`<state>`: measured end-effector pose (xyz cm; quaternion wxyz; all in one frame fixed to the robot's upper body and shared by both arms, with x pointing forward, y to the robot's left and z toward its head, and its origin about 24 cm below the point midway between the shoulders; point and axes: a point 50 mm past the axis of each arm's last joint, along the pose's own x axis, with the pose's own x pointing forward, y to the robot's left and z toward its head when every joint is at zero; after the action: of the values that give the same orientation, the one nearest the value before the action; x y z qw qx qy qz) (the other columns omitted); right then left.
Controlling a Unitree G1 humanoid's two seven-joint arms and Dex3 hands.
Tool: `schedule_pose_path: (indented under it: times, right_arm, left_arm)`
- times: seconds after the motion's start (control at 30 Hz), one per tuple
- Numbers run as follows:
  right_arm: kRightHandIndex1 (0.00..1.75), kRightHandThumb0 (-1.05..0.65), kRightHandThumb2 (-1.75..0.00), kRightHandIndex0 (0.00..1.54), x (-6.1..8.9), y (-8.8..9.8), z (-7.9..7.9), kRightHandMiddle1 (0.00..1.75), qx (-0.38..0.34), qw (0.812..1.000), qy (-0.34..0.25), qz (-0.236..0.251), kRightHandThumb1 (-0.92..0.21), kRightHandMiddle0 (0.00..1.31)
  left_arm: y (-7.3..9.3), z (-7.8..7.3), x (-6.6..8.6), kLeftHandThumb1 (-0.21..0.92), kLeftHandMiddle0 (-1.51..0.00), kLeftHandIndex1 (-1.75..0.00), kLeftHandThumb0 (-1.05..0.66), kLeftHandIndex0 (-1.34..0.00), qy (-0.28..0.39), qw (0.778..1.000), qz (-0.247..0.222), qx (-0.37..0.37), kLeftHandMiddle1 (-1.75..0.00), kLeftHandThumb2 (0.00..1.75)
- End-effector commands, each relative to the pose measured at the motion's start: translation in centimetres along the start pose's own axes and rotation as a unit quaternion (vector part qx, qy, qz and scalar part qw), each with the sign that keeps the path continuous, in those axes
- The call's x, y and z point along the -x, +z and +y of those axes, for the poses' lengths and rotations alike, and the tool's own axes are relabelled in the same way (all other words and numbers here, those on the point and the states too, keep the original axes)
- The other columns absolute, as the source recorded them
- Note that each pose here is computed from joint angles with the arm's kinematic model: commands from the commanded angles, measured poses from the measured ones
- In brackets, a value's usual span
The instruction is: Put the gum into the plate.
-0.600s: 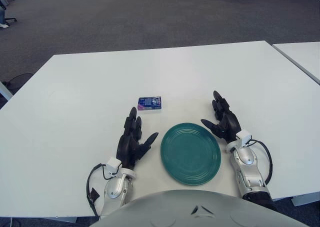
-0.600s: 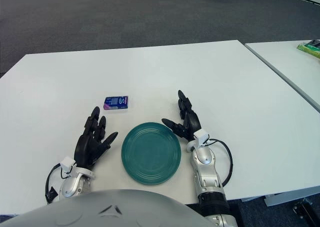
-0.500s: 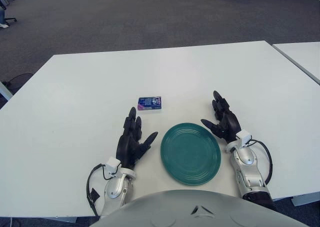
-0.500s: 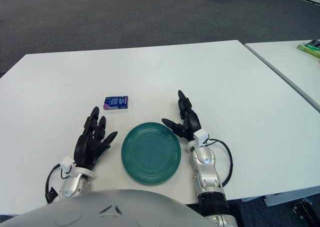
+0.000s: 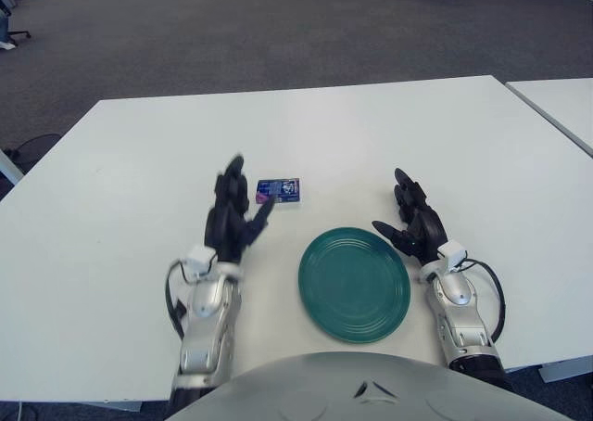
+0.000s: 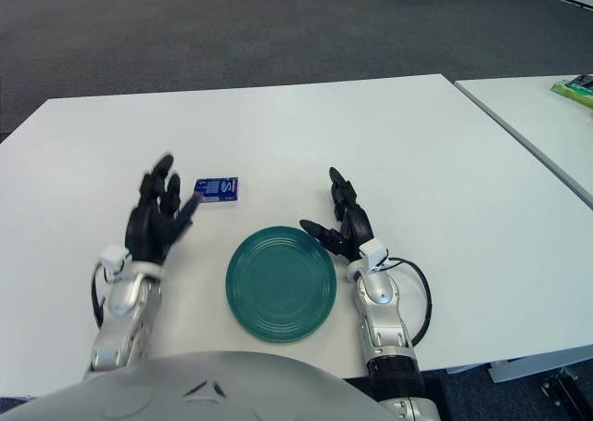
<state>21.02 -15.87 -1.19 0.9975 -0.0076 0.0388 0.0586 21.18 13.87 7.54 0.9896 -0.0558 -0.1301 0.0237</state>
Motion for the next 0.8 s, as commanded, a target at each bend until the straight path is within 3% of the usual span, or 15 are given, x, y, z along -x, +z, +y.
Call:
schedule_pose_path:
  times: [0.0, 0.13, 0.27, 0.43, 0.77]
  right_arm:
    - [0.04, -0.7, -0.01, 0.16, 1.7, -3.8, 0.2, 0.32, -0.029, 0.993, -0.002, 0.112, -0.77, 0.0]
    - [0.06, -0.69, -0.02, 0.24, 1.7, -4.1, 0.0, 0.37, -0.035, 0.992, -0.007, 0.121, -0.8, 0.0]
    - [0.09, -0.64, -0.05, 0.34, 1.7, -4.3, -0.2, 0.44, -0.048, 0.991, -0.02, 0.127, -0.84, 0.0]
    - [0.1, -0.59, -0.08, 0.4, 1.7, -4.4, -0.3, 0.48, -0.055, 0.99, -0.034, 0.125, -0.88, 0.0]
    - [0.13, -0.51, -0.13, 0.48, 2.1, -4.8, -0.4, 0.53, -0.066, 0.989, -0.049, 0.125, -0.9, 0.0]
  left_arm:
    - [1.0, 0.3, -1.9, 0.92, -0.26, -1.01, -0.78, -0.01, -0.001, 0.997, -0.038, -0.06, -0.03, 0.24]
    - [1.3, 1.2, -4.7, 0.92, -0.28, -1.01, -0.85, 0.0, -0.027, 0.989, -0.054, -0.138, -0.03, 0.27]
    - [1.4, 1.7, -7.2, 0.92, -0.28, -0.99, -0.96, 0.0, -0.082, 0.958, -0.072, -0.266, -0.03, 0.34]
    - [1.1, 1.4, -8.2, 0.92, -0.28, -0.98, -1.03, 0.0, -0.16, 0.908, -0.08, -0.379, -0.02, 0.45]
    - [-0.5, -0.8, -10.0, 0.92, -0.24, -0.92, -1.05, 0.0, -0.289, 0.841, -0.029, -0.457, 0.0, 0.41]
